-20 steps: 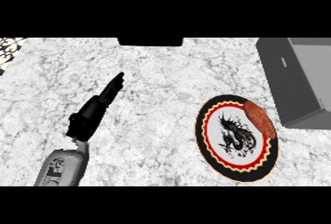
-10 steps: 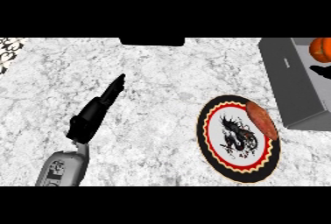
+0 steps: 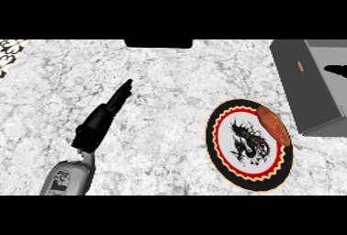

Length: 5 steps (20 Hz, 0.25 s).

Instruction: Pick the squash from the plate and place it in the cardboard box

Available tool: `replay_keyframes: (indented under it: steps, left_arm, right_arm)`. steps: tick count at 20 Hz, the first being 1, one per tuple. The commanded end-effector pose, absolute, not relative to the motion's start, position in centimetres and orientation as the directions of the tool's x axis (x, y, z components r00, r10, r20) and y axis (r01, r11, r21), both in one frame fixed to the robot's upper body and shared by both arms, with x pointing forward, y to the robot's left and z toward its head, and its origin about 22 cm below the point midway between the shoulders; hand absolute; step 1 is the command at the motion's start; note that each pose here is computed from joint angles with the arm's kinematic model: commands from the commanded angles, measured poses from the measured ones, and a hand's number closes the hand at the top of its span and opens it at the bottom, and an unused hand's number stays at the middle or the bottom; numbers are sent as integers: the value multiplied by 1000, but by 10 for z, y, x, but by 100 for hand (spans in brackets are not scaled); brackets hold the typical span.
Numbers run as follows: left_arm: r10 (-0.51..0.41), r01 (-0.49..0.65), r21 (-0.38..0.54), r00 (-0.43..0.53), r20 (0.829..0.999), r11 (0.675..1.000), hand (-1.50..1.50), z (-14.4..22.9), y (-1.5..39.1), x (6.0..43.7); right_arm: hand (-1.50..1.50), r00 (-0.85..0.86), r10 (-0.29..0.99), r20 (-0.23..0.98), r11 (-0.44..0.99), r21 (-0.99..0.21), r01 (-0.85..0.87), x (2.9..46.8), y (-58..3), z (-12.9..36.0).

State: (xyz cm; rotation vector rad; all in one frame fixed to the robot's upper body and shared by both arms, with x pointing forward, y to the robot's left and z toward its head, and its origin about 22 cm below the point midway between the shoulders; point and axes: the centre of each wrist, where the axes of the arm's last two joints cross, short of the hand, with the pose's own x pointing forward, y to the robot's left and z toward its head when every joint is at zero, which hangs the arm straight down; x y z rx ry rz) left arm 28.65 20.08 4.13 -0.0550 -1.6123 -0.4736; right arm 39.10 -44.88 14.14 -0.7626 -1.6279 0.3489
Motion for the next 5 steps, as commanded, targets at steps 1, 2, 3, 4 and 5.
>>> replay_keyframes:
  steps: [1,2,3,4,5]
  left_arm:
    - [-234,320,264,-132,963,910,0,43,195,285]
    - [-250,309,277,-124,960,910,0,44,197,283]
    - [-261,318,281,-106,960,905,0,40,203,280]
    - [-244,303,267,-112,963,915,0,39,184,280]
    - [-226,311,254,-123,966,916,0,50,204,294]
  right_arm:
    - [-150,-127,468,874,834,-390,391,384,-463,137]
    - [-150,-159,428,890,857,-343,384,375,-476,136]
    - [-150,-172,375,911,879,-291,377,380,-476,154]
    - [-150,-176,363,915,881,-275,386,368,-486,135]
    - [-150,-176,343,923,878,-248,409,363,-498,148]
